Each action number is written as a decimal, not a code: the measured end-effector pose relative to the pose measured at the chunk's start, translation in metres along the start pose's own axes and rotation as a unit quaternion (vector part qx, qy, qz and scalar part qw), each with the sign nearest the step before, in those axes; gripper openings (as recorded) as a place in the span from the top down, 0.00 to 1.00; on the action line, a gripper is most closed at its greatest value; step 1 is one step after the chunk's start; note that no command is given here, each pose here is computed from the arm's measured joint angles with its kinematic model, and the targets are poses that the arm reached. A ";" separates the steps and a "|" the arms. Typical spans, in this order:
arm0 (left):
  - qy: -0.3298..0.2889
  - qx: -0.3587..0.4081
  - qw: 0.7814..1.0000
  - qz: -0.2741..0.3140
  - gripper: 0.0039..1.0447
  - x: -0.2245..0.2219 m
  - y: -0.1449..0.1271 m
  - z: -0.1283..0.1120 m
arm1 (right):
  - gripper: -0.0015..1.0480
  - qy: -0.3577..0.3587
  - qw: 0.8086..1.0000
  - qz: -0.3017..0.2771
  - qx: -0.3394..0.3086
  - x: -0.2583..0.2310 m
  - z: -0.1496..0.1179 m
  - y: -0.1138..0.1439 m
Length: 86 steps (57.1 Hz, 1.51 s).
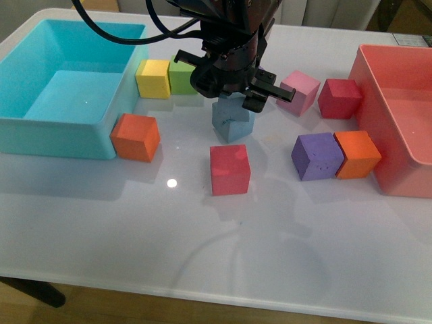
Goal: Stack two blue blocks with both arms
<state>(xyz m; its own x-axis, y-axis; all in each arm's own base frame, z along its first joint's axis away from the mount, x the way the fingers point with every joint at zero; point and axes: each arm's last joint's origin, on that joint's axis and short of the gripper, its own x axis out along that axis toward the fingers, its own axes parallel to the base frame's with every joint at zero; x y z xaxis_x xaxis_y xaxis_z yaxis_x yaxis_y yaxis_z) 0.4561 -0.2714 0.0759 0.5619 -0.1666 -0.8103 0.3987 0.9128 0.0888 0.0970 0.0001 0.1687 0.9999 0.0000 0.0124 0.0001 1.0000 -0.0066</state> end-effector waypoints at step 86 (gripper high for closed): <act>-0.342 -0.134 0.922 0.125 0.25 -0.223 0.112 -0.115 | 0.09 0.000 1.000 0.001 0.000 0.000 0.000 0.000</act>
<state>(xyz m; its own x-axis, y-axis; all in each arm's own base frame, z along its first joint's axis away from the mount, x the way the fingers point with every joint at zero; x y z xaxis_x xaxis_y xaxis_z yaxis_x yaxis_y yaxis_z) 0.2916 -0.0892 0.2002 0.9740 -0.0518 -0.2204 0.0538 0.9985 0.0030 0.0970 0.0002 0.1687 0.9999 0.0023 0.0124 -0.0022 1.0000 -0.0067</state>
